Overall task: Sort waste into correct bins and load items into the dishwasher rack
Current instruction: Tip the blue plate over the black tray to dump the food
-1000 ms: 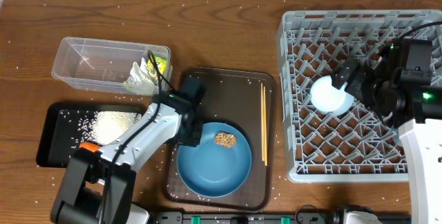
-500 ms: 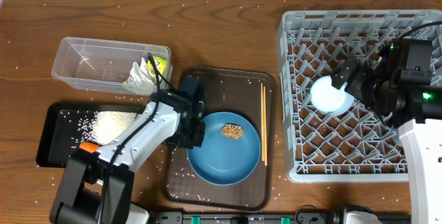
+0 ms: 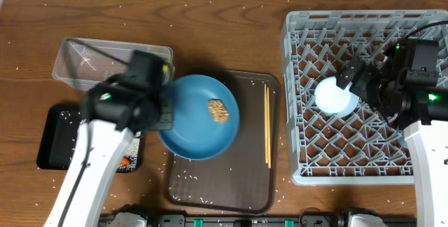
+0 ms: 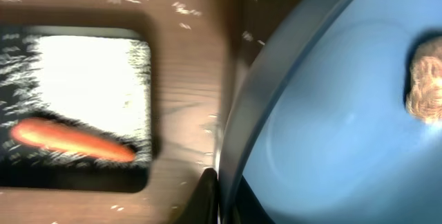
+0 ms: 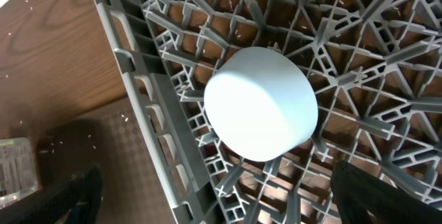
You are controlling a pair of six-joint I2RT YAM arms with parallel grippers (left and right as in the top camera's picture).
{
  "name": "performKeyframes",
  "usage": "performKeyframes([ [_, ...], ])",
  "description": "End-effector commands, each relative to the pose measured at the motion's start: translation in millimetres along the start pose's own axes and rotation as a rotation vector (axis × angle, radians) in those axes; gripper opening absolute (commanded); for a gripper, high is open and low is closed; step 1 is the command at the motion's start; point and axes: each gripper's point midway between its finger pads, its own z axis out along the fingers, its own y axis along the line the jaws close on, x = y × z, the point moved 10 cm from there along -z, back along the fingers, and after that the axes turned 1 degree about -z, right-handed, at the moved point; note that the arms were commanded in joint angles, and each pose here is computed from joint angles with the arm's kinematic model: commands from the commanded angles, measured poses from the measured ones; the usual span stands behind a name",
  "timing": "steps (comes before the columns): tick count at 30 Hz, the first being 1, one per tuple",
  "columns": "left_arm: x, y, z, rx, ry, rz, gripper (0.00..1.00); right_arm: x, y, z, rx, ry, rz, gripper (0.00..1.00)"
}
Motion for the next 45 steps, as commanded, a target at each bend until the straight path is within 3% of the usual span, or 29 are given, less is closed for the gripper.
performKeyframes([
  [1,5,28,-22,-0.11,-0.071,-0.102,0.06,0,-2,-3,-0.001,-0.013,-0.005,0.98],
  [7,23,80,-42,-0.315,-0.111,-0.332,0.06,0,-2,-3,-0.002,-0.014,-0.005,0.98],
  [19,33,136,-57,-0.861,-0.146,-0.534,0.06,-1,-2,-3,-0.003,-0.017,-0.012,0.99],
  [24,27,147,-52,-1.085,-0.082,-0.487,0.06,-2,-2,-3,-0.004,-0.023,-0.015,0.99],
  [31,10,157,-36,-1.283,0.022,-0.372,0.06,-2,-1,-3,-0.004,-0.029,-0.036,0.99],
  [42,-6,157,-9,-1.345,0.194,-0.178,0.07,-2,-2,-3,-0.003,-0.027,-0.036,0.99],
  [45,-9,156,-10,-1.367,0.172,-0.164,0.06,-2,-2,-3,-0.003,-0.027,-0.036,0.99],
])
